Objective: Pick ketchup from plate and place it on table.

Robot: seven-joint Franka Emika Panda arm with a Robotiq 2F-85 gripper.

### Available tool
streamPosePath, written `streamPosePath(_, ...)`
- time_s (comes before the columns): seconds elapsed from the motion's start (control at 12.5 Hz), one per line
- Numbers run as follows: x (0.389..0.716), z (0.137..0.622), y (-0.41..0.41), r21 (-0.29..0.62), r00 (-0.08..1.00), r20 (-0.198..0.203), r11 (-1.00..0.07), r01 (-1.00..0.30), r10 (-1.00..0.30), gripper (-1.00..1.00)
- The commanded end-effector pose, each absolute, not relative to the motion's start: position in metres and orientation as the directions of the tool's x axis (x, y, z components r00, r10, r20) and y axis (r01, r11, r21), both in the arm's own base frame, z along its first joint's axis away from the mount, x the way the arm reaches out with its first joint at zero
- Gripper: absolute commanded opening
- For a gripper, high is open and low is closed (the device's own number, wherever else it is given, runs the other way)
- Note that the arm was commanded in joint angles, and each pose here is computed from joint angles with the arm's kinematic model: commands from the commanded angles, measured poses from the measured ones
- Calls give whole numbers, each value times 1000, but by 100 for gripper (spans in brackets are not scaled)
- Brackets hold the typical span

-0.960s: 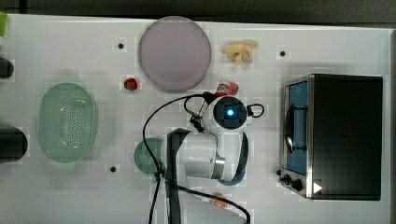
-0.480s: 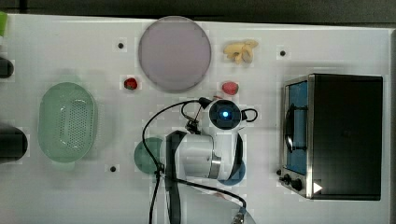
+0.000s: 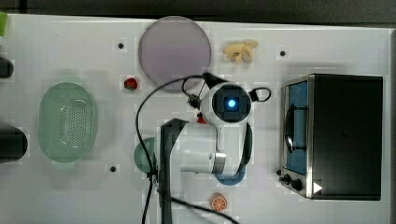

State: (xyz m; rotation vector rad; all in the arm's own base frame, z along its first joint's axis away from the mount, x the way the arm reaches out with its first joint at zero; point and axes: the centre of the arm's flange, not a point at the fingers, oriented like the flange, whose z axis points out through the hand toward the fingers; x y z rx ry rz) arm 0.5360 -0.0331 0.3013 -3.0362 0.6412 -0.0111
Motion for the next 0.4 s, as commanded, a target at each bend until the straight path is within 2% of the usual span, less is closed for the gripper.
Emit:
streamPosePath(0.08,561,394,-25,-74,838,57,-839,-539,-543,100)
streamPosePath(0.24,569,437,-20,-73,770,36,-771,-633,-636,100)
streamPosePath(0.4,569,469,-17,-46,719,-4,-718,-694,-695,100)
